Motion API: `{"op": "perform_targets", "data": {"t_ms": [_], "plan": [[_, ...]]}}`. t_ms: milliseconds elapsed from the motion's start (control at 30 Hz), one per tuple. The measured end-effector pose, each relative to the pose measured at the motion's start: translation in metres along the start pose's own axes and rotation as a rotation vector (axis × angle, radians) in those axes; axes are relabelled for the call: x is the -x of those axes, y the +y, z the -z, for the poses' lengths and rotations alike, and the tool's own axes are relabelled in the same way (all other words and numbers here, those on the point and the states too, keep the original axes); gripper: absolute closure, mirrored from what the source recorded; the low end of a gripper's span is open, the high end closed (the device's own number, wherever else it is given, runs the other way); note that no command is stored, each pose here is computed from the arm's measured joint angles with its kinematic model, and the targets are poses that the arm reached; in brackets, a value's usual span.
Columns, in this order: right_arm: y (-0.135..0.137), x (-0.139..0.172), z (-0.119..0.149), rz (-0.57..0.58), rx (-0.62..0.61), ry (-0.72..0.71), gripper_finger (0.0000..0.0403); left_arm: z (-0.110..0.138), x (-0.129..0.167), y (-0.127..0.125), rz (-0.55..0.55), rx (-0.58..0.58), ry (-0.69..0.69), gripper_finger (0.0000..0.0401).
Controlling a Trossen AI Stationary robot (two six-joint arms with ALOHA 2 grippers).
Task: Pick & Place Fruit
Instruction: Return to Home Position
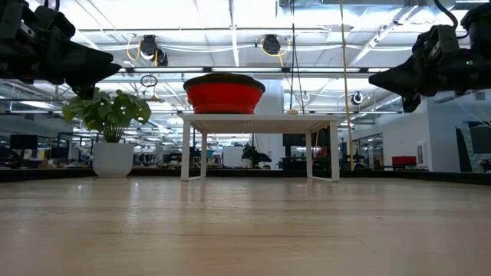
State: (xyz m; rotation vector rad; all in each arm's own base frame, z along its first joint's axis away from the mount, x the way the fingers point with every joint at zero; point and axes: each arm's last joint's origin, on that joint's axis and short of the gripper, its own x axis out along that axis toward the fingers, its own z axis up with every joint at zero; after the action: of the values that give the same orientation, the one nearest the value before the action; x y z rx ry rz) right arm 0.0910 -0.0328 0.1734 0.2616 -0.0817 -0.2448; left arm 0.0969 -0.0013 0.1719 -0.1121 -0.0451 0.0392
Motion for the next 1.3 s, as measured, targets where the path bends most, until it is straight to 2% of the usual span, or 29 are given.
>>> {"op": "perform_targets", "data": {"t_ms": [1300], "plan": [[0.0009,0.0000,-0.0029,-0.009,0.004,-0.030,0.0403,0.0000,0.0000,0.0000,-0.001,0.000,-0.002,0.0265]]}}
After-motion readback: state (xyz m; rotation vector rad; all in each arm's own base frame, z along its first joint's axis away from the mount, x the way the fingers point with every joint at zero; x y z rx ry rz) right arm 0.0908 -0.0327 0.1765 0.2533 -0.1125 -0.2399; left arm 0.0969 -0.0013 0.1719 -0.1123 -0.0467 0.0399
